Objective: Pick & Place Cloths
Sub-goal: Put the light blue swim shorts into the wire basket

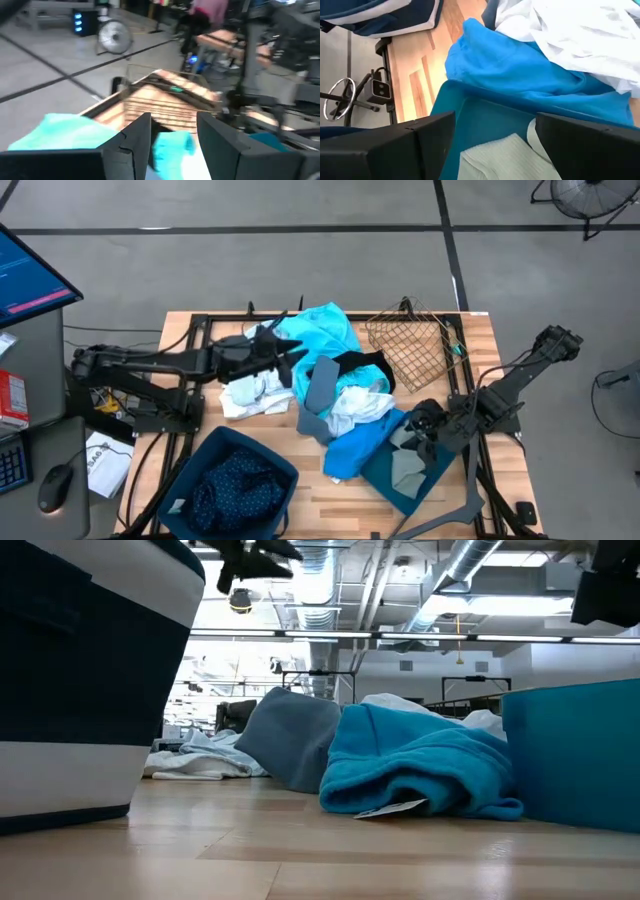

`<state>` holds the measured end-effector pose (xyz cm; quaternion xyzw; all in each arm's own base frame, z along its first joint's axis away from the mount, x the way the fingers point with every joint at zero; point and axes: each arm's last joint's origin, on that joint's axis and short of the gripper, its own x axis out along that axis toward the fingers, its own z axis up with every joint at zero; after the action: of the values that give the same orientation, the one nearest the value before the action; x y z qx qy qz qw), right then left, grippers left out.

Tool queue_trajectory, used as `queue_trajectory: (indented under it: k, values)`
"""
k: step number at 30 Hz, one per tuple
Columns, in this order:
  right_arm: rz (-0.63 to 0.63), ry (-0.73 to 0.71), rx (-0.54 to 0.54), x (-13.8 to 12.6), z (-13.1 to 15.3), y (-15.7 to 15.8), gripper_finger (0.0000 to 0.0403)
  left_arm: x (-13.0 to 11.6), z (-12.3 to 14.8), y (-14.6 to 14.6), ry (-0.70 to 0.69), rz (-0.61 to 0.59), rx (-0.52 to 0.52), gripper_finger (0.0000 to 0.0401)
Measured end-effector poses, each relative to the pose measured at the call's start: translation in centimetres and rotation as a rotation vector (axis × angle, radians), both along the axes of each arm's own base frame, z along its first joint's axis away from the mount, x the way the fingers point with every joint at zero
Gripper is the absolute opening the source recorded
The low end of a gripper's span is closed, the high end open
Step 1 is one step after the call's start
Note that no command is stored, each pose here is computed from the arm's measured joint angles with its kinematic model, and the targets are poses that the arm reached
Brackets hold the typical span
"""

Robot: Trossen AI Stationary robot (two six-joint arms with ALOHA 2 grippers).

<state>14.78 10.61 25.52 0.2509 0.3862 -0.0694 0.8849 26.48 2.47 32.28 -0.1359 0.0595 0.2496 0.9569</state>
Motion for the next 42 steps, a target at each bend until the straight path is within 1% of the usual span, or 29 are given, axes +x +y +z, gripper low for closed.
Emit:
queue_trajectory:
  k: [4,8,13,16,18,20,22,25,28,31,35,38,40,42]
  values:
    - [0.0,0.0,0.0,0.0,0.0,0.0,0.0269,0.6,-0.8,1.7,0.039,0.065,0.0,0.0143]
    - [0.0,-0.006,0.005,0.1,0.0,0.1,0.0269,1.6,-2.7,3.8,0.123,0.118,-0.011,0.0144]
    - [-0.007,-0.009,0.015,0.1,0.1,0.1,0.0269,3.0,-5.4,5.7,0.216,0.087,-0.036,0.0158]
    - [-0.012,-0.01,0.022,0.1,0.1,0.1,0.0269,3.9,-6.6,5.9,0.241,0.082,-0.042,0.0174]
    - [-0.014,-0.011,0.023,0.1,0.1,0.1,0.0269,4.6,-6.9,5.9,0.24,0.051,-0.052,0.0187]
    - [-0.019,-0.01,0.029,0.1,0.1,0.1,0.0269,5.3,-6.4,5.6,0.222,-0.005,-0.078,0.02]
    - [-0.024,-0.009,0.034,0.1,0.1,0.1,0.0269,5.9,-5.0,4.8,0.226,-0.046,-0.076,0.0212]
    - [-0.024,-0.009,0.035,0.1,0.1,0.1,0.0269,6.3,-2.6,3.7,0.319,-0.097,-0.028,0.0227]
    - [-0.023,-0.009,0.035,0.1,0.1,0.1,0.0269,6.2,0.2,3.1,0.415,-0.07,0.048,0.0234]
    - [-0.024,-0.009,0.035,0.1,0.1,0.1,0.0269,5.5,1.8,3.7,0.492,0.0,0.064,0.0235]
    - [-0.023,-0.009,0.035,0.1,0.1,0.1,0.0269,4.7,1.5,5.7,0.536,0.075,0.006,0.0235]
    - [-0.023,-0.015,0.04,0.1,0.1,0.2,0.0269,4.5,0.8,7.1,0.571,0.107,-0.026,0.0235]
    - [-0.023,-0.019,0.043,0.1,0.2,0.2,0.0269,4.4,-0.2,8.0,0.622,0.107,-0.058,0.0235]
    - [-0.023,-0.022,0.045,0.2,0.2,0.2,0.0269,4.6,-0.8,9.1,0.625,0.095,-0.091,0.0235]
